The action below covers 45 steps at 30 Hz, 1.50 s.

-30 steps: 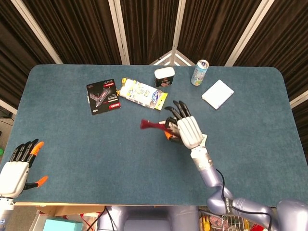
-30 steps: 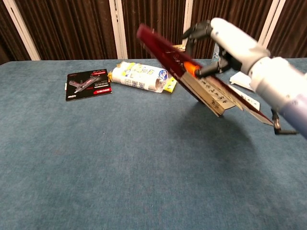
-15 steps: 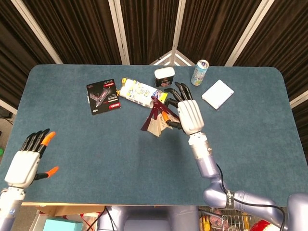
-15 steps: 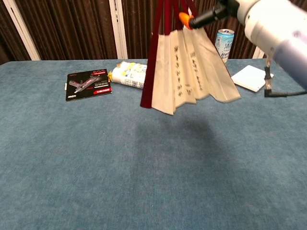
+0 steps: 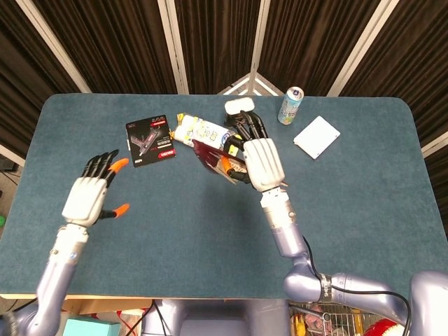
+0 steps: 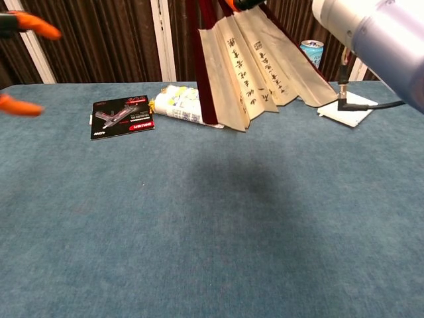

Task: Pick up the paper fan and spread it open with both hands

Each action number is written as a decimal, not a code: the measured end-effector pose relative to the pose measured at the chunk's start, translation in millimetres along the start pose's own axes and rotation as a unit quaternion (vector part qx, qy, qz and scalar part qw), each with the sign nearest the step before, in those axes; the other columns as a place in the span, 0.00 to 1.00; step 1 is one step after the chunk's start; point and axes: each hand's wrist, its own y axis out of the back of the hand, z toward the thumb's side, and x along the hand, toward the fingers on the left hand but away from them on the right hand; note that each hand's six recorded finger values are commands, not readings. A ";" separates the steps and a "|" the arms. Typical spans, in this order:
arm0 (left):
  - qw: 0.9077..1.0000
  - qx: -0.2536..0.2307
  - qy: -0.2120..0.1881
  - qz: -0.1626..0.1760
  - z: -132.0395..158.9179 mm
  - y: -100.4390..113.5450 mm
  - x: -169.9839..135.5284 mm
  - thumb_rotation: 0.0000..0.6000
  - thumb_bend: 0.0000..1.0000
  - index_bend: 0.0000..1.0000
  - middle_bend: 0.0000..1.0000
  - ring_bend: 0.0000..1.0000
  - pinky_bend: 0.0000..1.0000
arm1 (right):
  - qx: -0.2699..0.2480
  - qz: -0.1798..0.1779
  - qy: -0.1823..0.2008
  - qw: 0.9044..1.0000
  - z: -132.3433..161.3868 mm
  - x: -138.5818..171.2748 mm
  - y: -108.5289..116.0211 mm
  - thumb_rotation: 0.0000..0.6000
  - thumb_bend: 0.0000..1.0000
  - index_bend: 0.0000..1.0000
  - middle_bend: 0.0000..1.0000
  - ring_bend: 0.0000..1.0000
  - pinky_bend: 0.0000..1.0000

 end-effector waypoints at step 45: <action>0.992 -0.100 -0.001 -0.076 110.4 -79.9 81.7 1.00 0.57 0.54 0.11 0.00 0.00 | -0.042 -0.003 0.019 0.999 63.4 -11.2 17.2 1.00 0.59 0.70 0.28 0.05 0.00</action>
